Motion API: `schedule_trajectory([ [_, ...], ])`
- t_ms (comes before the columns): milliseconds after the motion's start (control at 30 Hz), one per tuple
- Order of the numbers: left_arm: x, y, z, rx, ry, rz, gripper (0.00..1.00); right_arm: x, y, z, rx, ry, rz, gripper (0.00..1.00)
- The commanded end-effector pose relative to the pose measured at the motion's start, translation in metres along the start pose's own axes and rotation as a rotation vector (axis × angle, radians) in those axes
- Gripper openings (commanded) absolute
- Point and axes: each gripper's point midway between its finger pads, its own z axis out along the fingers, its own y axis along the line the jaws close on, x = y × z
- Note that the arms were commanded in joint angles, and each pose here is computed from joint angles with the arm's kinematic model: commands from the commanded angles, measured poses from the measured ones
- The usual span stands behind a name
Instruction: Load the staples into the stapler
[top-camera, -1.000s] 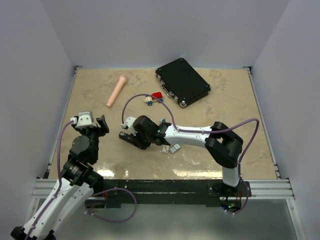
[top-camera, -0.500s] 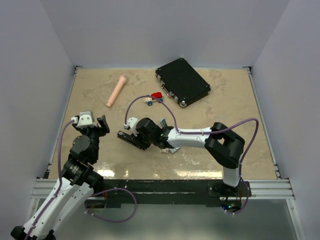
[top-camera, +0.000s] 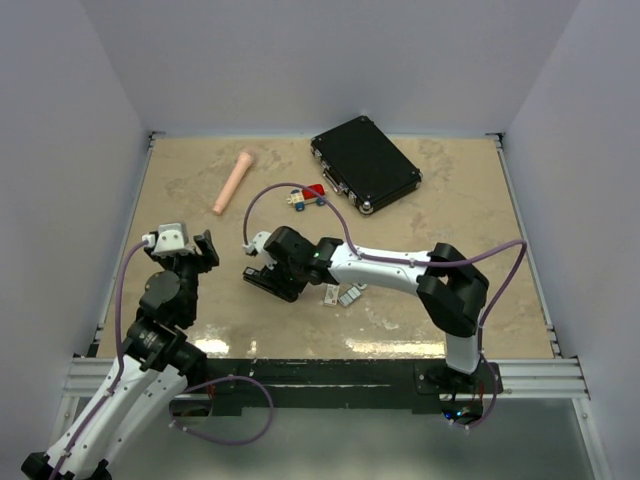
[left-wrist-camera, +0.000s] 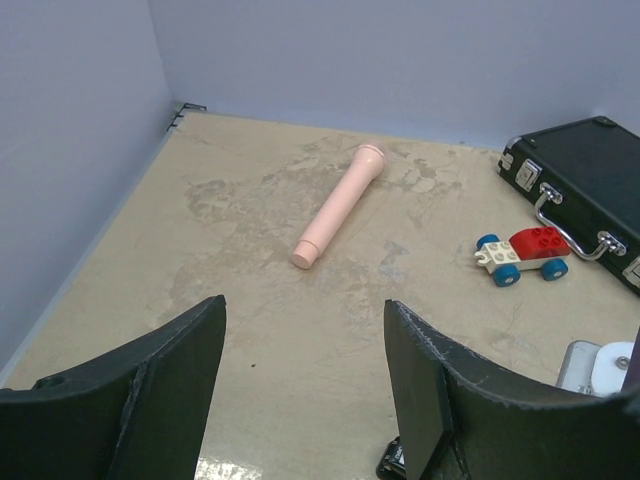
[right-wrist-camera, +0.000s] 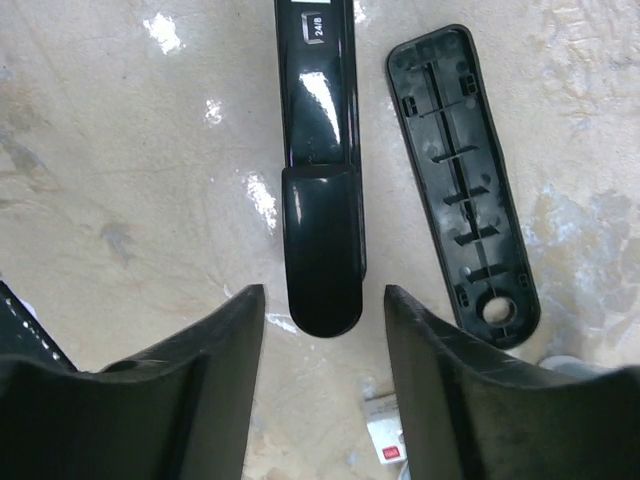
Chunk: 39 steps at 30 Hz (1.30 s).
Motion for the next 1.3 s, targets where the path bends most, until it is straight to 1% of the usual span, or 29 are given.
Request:
schedule_trajectory([
  [0,-0.008,-0.003,0.000,0.014,-0.031,-0.022,0.69,-0.033,-0.010,-0.040,0.051,-0.070,0.040,0.58],
  [33,-0.008,-0.004,0.000,0.020,-0.033,-0.024,0.69,-0.037,-0.015,-0.050,0.073,-0.088,0.045,0.62],
  [167,-0.012,-0.009,0.002,0.040,-0.043,-0.029,0.69,-0.024,-0.041,-0.069,0.149,-0.076,0.099,0.64],
  [200,-0.020,-0.011,0.003,0.048,-0.069,-0.039,0.69,-0.017,-0.051,-0.072,0.169,-0.068,0.136,0.63],
  [233,-0.023,-0.015,0.005,0.061,-0.081,-0.041,0.69,0.000,-0.057,-0.070,0.184,-0.032,0.156,0.62],
  [300,-0.027,-0.017,0.007,0.067,-0.094,-0.034,0.69,0.011,-0.070,-0.079,0.207,-0.036,0.228,0.61],
  [333,-0.028,-0.018,0.008,0.071,-0.098,-0.030,0.69,0.029,-0.073,-0.077,0.217,-0.005,0.249,0.61],
  [367,-0.029,-0.021,0.011,0.076,-0.105,-0.028,0.69,0.031,-0.078,-0.082,0.224,-0.018,0.280,0.60],
  [433,-0.026,-0.025,0.015,0.086,-0.102,-0.013,0.69,0.054,-0.081,-0.078,0.235,0.021,0.338,0.59],
  [500,-0.022,-0.027,0.017,0.092,-0.093,-0.006,0.69,0.065,-0.085,-0.076,0.254,0.034,0.382,0.56],
  [733,-0.018,-0.030,0.018,0.108,-0.089,0.002,0.69,0.102,-0.085,-0.065,0.286,0.118,0.421,0.47],
  [767,-0.018,-0.030,0.018,0.110,-0.090,0.000,0.69,0.103,-0.084,-0.063,0.284,0.115,0.422,0.45],
  [800,-0.018,-0.031,0.017,0.113,-0.091,-0.004,0.69,0.108,-0.084,-0.062,0.283,0.125,0.420,0.40],
  [867,-0.019,-0.031,0.017,0.118,-0.091,-0.005,0.69,0.109,-0.084,-0.059,0.283,0.123,0.421,0.36],
  [900,-0.020,-0.031,0.017,0.118,-0.094,-0.009,0.69,0.110,-0.085,-0.058,0.286,0.124,0.422,0.33],
  [1000,-0.019,-0.031,0.016,0.120,-0.093,-0.009,0.69,0.111,-0.082,-0.055,0.279,0.133,0.429,0.27],
  [1267,-0.021,-0.033,0.016,0.132,-0.097,-0.018,0.69,0.119,-0.082,-0.046,0.285,0.160,0.439,0.27],
])
